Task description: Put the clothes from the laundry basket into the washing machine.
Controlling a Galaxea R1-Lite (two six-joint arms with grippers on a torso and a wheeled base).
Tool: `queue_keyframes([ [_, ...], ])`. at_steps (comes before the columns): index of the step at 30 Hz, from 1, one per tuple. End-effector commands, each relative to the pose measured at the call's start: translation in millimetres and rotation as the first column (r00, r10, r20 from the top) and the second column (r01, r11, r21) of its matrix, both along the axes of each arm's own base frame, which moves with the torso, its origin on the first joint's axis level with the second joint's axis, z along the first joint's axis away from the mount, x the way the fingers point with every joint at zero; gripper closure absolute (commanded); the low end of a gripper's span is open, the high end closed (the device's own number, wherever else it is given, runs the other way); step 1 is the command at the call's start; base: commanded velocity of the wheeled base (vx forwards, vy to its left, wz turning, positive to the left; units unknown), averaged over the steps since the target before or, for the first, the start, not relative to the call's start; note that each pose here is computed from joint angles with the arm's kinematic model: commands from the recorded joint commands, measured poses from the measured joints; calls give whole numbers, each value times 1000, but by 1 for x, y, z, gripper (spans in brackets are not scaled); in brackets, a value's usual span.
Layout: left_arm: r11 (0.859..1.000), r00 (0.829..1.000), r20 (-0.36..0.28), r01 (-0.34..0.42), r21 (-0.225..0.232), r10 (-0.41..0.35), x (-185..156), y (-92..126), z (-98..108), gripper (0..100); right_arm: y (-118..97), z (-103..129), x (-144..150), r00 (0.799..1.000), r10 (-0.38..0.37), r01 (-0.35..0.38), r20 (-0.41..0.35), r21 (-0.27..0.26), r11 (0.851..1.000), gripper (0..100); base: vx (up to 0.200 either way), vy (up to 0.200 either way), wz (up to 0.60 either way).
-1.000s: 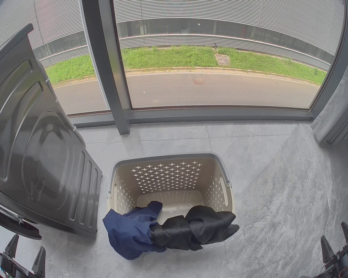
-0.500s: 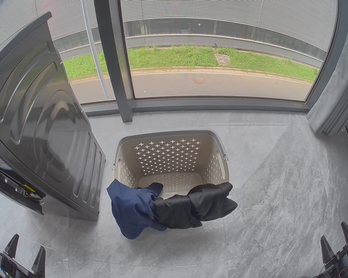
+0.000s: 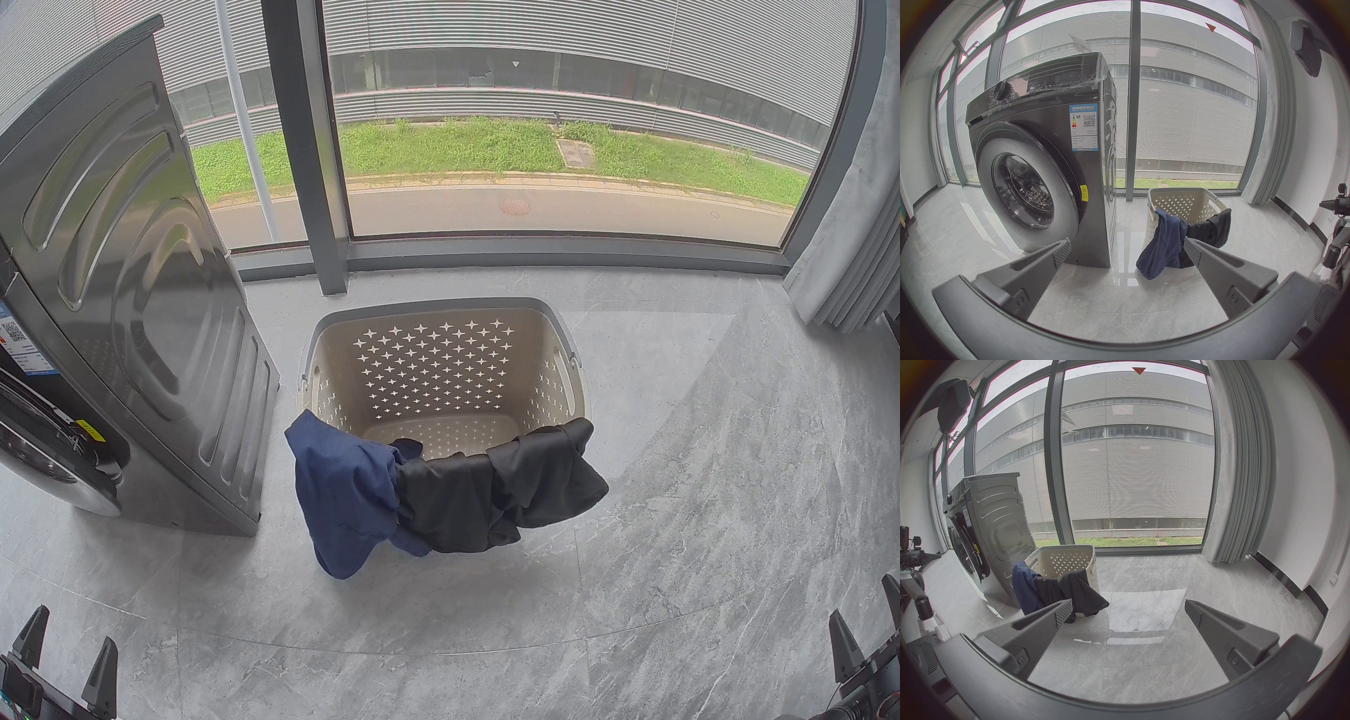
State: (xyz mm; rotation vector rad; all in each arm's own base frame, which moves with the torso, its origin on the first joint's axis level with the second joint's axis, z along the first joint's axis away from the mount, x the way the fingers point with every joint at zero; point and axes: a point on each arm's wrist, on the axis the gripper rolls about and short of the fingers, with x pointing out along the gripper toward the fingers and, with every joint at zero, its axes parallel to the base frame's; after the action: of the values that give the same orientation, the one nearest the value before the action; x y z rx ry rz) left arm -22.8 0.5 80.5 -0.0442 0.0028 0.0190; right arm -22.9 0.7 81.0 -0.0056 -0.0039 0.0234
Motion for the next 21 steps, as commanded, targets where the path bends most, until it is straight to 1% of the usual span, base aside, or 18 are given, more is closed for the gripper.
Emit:
queue_keyframes([
  [1, 1000, 1000, -1, -1, 0, 1, 0, 0, -5, 0, 0, -5, 0, 1000, 0, 0, -5, -1, 1000, 0, 0, 200, 0],
  [21, 1000, 1000, 0, 1, 0, -1, 0, 0, -4, 0, 0, -5, 0, 1000, 1, -1, -5, -2, 1000, 0, 0, 200, 0],
])
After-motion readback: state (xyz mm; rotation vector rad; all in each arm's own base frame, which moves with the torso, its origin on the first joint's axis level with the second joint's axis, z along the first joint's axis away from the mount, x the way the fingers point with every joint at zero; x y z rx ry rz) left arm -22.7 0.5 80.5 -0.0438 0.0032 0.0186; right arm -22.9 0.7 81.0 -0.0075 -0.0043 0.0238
